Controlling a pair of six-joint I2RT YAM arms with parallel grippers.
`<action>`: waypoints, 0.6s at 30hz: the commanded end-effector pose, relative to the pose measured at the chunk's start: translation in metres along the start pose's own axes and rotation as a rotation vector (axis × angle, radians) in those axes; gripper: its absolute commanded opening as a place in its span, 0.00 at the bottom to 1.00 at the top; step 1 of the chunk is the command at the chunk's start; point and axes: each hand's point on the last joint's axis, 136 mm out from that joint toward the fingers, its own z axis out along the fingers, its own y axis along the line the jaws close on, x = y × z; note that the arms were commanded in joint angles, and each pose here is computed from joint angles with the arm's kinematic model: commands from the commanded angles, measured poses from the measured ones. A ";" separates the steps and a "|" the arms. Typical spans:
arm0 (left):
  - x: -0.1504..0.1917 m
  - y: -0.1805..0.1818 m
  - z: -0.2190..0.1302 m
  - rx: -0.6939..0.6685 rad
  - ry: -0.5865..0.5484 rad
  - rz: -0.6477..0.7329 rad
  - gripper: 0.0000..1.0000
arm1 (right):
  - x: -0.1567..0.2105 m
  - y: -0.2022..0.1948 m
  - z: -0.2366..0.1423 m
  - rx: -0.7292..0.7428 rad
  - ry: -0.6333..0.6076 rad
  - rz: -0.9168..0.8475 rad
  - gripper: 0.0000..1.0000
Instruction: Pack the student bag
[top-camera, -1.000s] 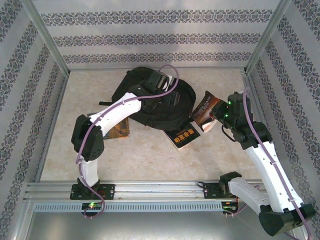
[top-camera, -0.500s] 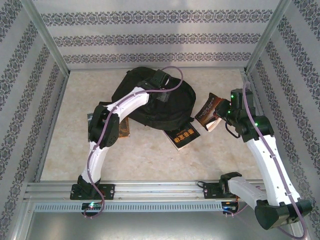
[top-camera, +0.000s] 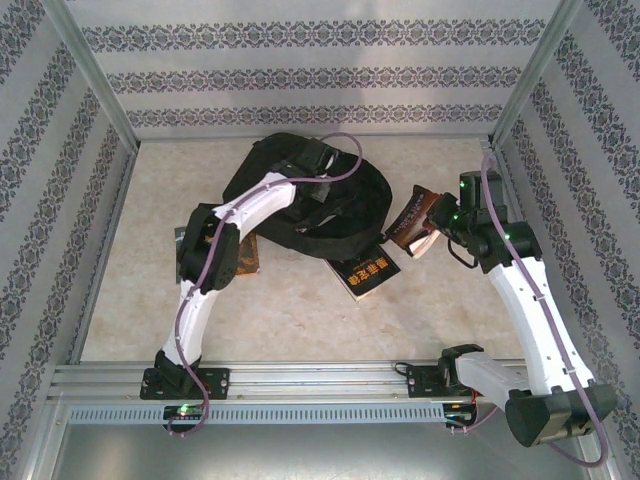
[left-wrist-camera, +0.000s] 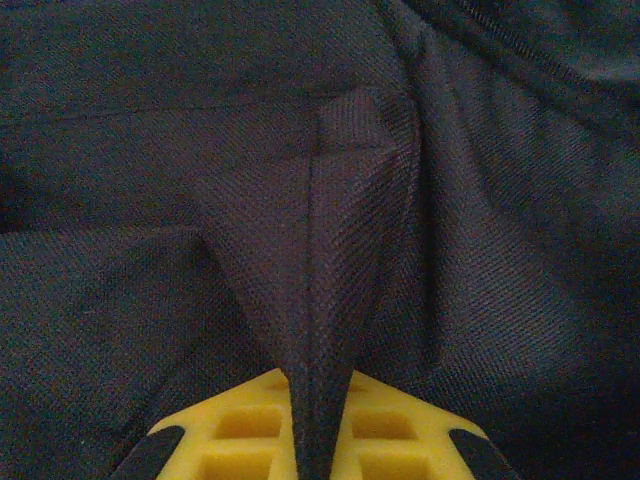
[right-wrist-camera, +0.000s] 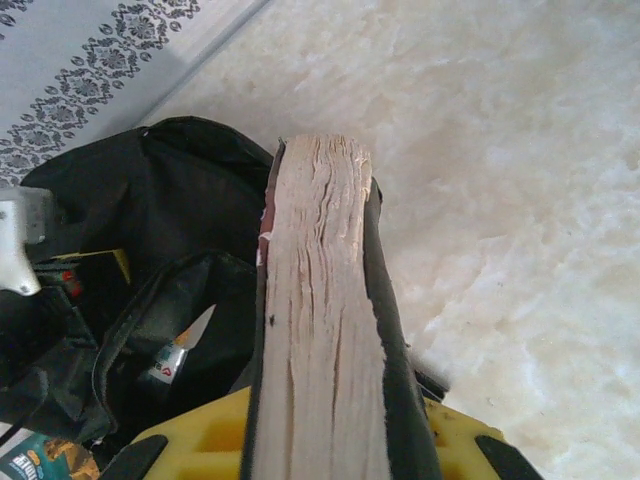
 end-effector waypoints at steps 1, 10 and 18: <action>-0.060 0.011 -0.065 0.126 -0.213 -0.129 0.00 | -0.032 0.030 -0.015 -0.107 -0.104 0.019 0.00; -0.071 0.029 -0.106 0.324 -0.371 -0.328 0.00 | -0.048 0.054 -0.018 -0.215 -0.146 0.071 0.00; -0.070 0.046 -0.122 0.425 -0.469 -0.465 0.00 | -0.052 0.067 -0.009 -0.266 -0.141 0.095 0.00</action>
